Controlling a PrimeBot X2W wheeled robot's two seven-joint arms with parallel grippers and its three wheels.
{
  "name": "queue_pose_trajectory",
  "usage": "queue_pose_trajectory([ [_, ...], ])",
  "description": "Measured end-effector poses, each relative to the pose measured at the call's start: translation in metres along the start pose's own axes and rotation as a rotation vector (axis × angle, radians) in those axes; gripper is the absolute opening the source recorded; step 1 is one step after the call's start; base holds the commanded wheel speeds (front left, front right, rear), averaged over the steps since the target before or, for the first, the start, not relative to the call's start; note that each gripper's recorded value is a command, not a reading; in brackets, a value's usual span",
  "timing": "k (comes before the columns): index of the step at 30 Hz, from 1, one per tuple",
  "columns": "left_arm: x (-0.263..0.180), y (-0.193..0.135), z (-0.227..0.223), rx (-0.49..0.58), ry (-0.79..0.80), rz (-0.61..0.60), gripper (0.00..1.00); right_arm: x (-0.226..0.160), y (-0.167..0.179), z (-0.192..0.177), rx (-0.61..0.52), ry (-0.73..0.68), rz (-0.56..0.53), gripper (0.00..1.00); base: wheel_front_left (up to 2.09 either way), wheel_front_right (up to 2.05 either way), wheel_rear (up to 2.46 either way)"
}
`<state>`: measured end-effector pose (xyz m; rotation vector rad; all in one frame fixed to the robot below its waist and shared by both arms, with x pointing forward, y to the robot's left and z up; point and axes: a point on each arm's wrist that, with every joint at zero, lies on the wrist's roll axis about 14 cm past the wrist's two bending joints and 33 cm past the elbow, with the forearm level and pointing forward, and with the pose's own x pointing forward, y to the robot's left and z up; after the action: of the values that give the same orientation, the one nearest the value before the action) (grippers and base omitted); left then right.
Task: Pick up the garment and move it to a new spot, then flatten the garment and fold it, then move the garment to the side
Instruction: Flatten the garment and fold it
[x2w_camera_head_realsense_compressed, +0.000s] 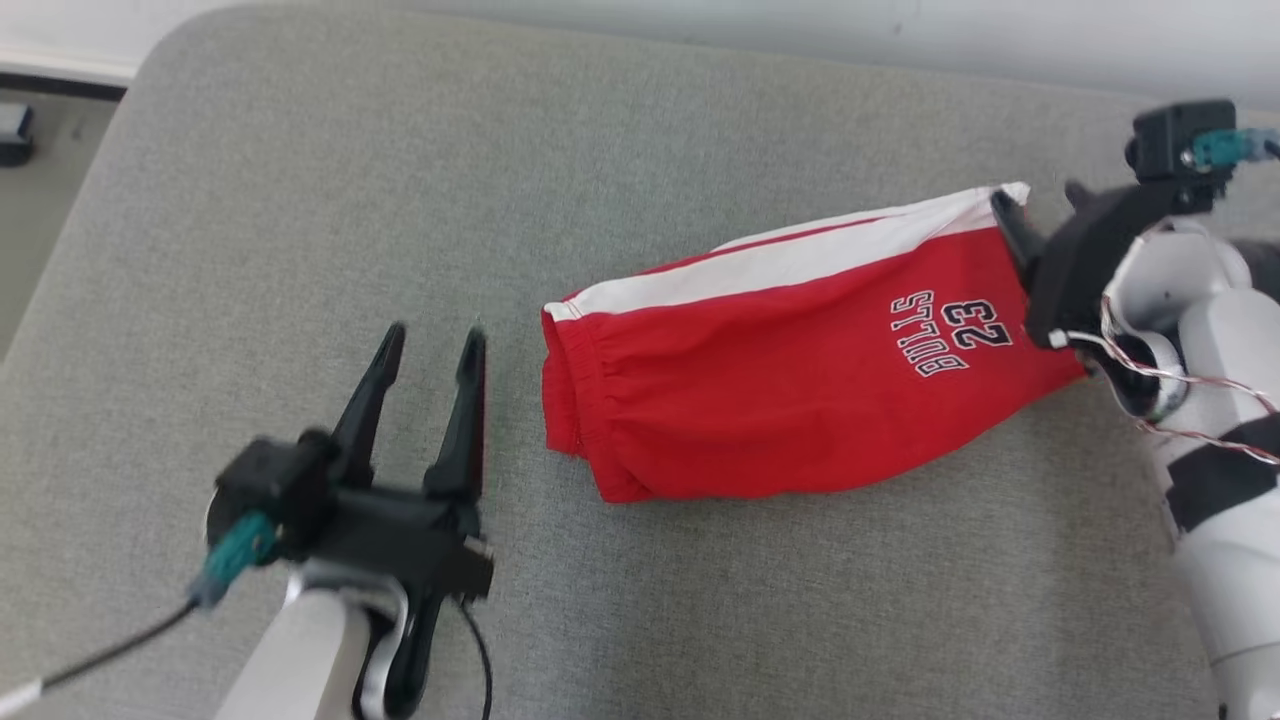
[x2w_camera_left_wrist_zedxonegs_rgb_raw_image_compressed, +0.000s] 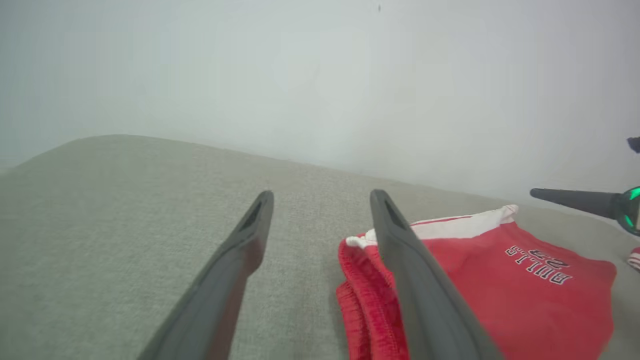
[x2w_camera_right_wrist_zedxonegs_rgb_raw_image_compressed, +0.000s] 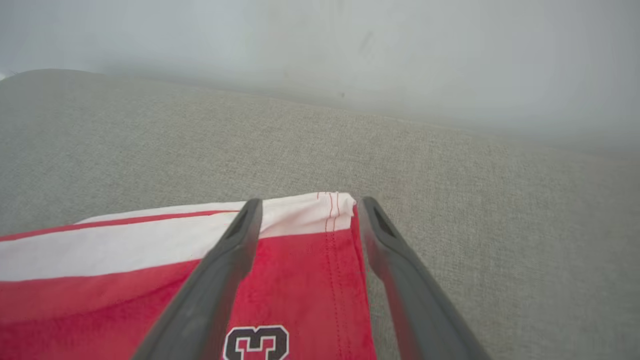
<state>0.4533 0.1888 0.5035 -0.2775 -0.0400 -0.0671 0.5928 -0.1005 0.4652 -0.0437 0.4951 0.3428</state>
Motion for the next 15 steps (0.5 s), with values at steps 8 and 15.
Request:
queue_pose_trajectory([
  [8, -0.058, 0.002, 0.0, 0.049, -0.003, 0.019, 1.0, -0.028, -0.037, -0.037, 0.094, 0.167, -0.101, 1.0, 0.0, 0.0, 0.0],
  [15, -0.076, 0.008, -0.002, 0.138, 0.015, 0.033, 1.0, -0.017, -0.027, -0.059, 0.144, 0.253, -0.105, 1.0, 0.0, 0.0, 0.0],
])
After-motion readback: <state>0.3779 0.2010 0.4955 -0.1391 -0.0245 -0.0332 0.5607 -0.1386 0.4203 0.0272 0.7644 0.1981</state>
